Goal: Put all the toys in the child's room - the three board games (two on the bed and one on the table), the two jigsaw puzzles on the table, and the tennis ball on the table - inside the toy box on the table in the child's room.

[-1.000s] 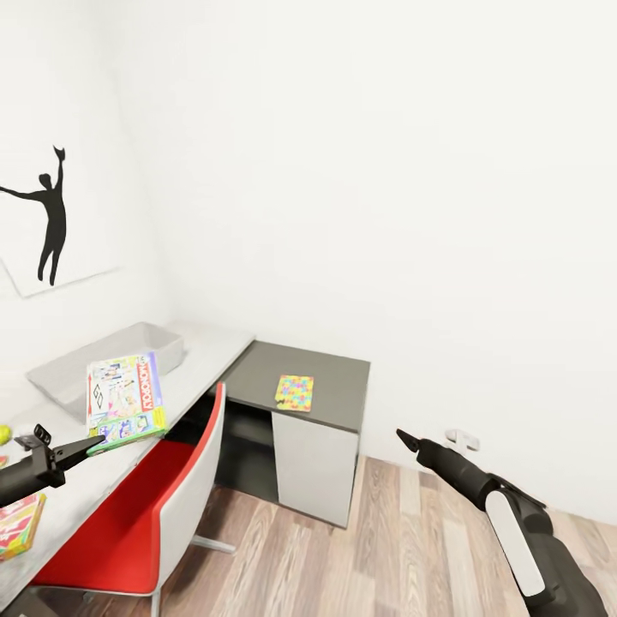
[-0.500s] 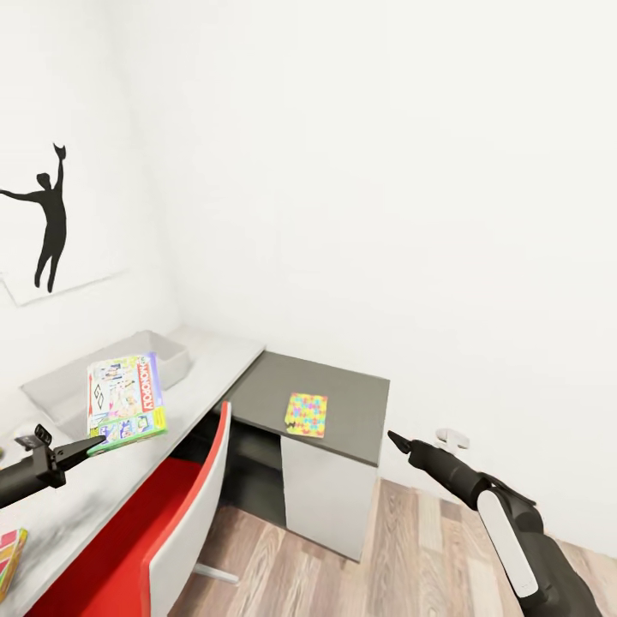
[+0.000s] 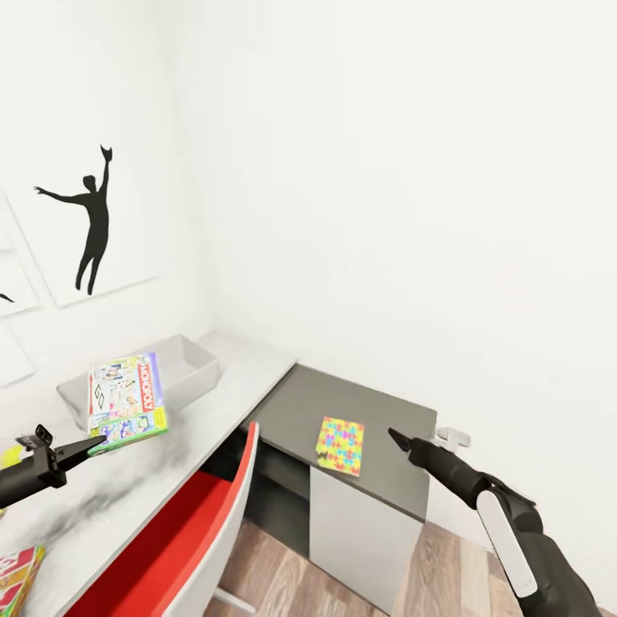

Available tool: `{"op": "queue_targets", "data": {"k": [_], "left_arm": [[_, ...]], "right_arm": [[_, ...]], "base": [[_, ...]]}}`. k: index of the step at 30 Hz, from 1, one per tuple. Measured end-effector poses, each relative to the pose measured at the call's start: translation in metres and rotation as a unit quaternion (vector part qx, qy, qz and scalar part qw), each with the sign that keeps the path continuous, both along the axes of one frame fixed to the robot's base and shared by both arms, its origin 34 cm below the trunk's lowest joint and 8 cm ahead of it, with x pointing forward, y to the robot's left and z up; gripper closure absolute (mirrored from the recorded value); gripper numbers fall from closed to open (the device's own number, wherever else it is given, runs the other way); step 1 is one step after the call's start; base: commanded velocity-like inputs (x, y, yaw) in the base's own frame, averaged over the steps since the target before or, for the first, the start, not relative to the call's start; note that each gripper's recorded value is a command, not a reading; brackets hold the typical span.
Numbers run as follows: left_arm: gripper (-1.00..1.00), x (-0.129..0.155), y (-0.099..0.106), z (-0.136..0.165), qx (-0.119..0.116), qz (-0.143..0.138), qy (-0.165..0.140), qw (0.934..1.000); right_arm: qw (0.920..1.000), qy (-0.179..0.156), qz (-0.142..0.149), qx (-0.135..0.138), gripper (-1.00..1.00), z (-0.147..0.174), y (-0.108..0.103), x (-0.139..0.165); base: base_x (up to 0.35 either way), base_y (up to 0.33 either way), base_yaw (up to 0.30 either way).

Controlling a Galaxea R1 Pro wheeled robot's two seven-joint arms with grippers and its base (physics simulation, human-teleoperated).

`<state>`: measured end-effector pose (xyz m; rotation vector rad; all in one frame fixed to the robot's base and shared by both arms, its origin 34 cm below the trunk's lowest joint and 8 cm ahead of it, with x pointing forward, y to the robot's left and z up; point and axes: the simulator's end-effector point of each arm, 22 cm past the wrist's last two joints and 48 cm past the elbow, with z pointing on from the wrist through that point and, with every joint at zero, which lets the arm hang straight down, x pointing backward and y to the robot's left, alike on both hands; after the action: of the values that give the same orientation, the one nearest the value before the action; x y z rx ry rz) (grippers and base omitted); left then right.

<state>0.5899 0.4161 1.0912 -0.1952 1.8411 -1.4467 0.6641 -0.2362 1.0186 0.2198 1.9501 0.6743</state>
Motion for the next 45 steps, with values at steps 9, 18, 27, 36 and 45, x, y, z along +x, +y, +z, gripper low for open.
{"op": "queue_targets", "data": {"k": [9, 18, 27, 36, 45], "left_arm": [[1.0, 0.0, -0.001, 0.0, 0.0, -0.001, 0.0, 1.0], [1.0, 0.001, -0.002, 0.0, -0.001, -0.001, -0.002, 1.0], [1.0, 0.0, -0.002, 0.0, -0.001, -0.002, -0.002, 1.0], [1.0, 0.0, -0.003, 0.0, -0.001, -0.002, -0.001, 1.0], [1.0, 0.0, -0.003, 0.0, 0.0, -0.002, -0.001, 1.0]], "right_arm": [[0.9997, -0.021, 0.006, -0.003, -1.0, 0.024, 0.003, 0.002], [0.9977, 0.043, 0.052, -0.003, -1.0, 0.033, 0.021, -0.018], [0.9975, 0.052, 0.047, -0.009, -1.0, 0.03, 0.019, -0.019], [0.9976, 0.051, 0.046, -0.01, -1.0, 0.03, 0.019, -0.019], [0.9978, 0.048, 0.045, -0.009, -1.0, 0.032, 0.018, -0.018]], "base": [[0.312, -0.056, 0.283], [0.09, -0.057, 0.288], [0.079, -0.098, 0.288], [0.238, -0.195, 0.288], [0.308, -0.049, 0.288]]}}
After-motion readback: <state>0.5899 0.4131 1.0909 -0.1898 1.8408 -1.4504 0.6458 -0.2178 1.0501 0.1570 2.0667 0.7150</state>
